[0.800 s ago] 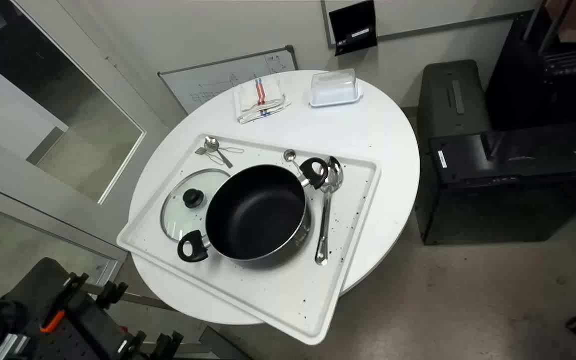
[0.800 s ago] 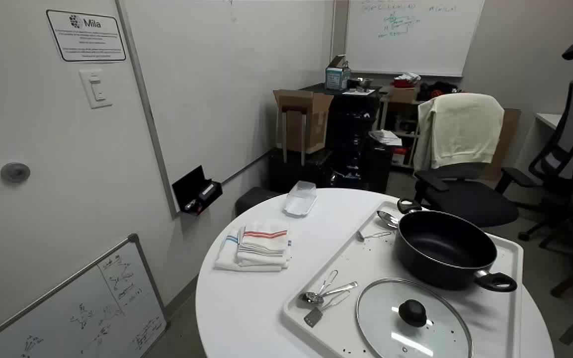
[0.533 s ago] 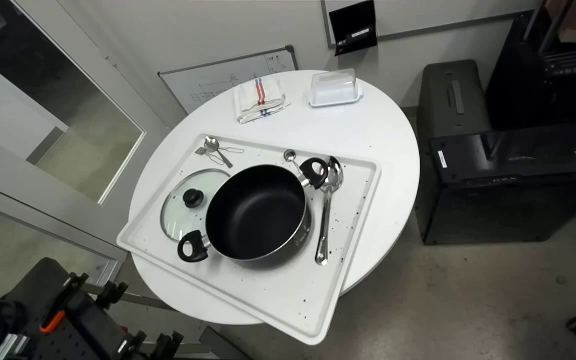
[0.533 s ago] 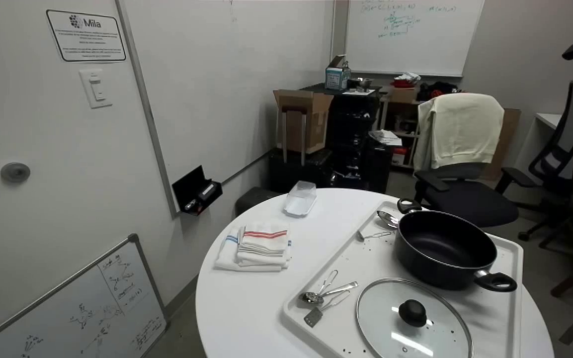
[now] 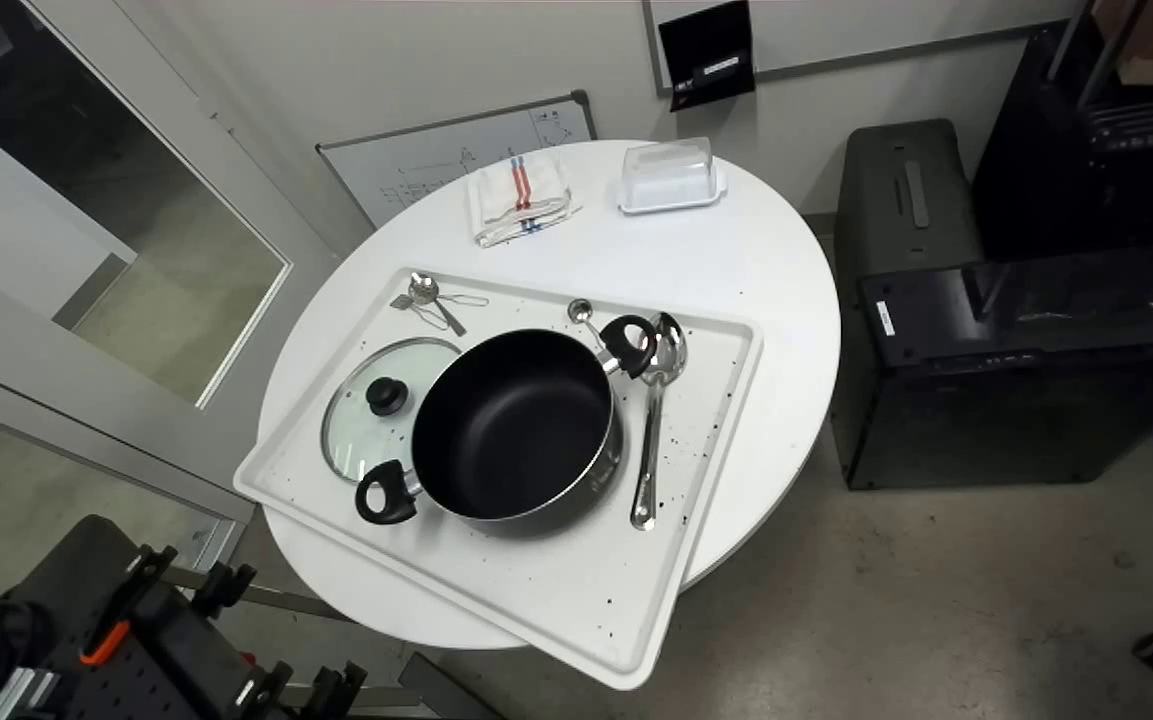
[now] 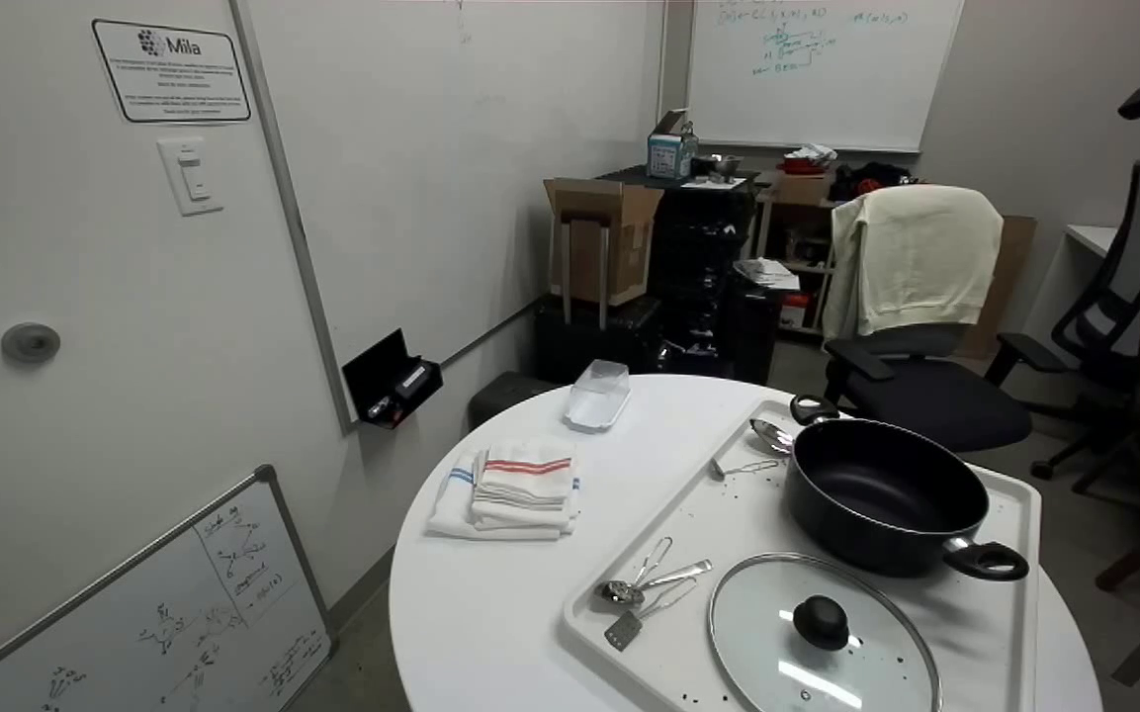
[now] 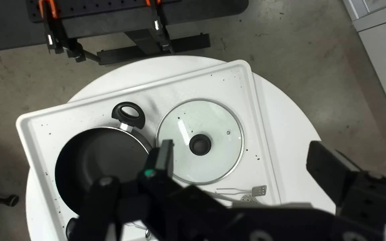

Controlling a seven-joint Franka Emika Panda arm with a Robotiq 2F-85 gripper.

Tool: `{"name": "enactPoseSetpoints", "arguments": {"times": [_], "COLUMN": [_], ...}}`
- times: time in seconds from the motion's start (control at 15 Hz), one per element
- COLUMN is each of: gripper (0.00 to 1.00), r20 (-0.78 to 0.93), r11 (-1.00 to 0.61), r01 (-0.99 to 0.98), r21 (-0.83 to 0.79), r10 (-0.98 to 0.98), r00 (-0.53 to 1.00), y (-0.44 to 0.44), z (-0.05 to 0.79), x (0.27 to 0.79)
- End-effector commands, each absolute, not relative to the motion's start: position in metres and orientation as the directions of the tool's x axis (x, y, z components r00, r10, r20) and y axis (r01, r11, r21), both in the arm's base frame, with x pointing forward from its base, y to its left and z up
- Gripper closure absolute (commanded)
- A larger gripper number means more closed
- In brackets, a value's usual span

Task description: Put the glass lid on the pot.

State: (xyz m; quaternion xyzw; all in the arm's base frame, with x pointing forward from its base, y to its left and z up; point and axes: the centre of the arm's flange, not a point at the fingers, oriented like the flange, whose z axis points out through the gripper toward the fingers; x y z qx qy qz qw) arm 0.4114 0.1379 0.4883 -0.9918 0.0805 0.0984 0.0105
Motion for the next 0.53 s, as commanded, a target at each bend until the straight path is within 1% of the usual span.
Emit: {"name": "enactPoseSetpoints", "arguments": {"times": [0.0, 0.47], "gripper": [0.00, 0.00], "r20": [-0.149, -0.091], "r11": [-0.995, -0.999], "r01": [-0.100, 0.033], "r21": [-0.017, -0.010], "r10": [-0.096, 0.033], "r00": [0.984, 0.995], "y": [0.131, 0.117], "z": [0.457, 0.358], "x": [0.429, 0.465]}}
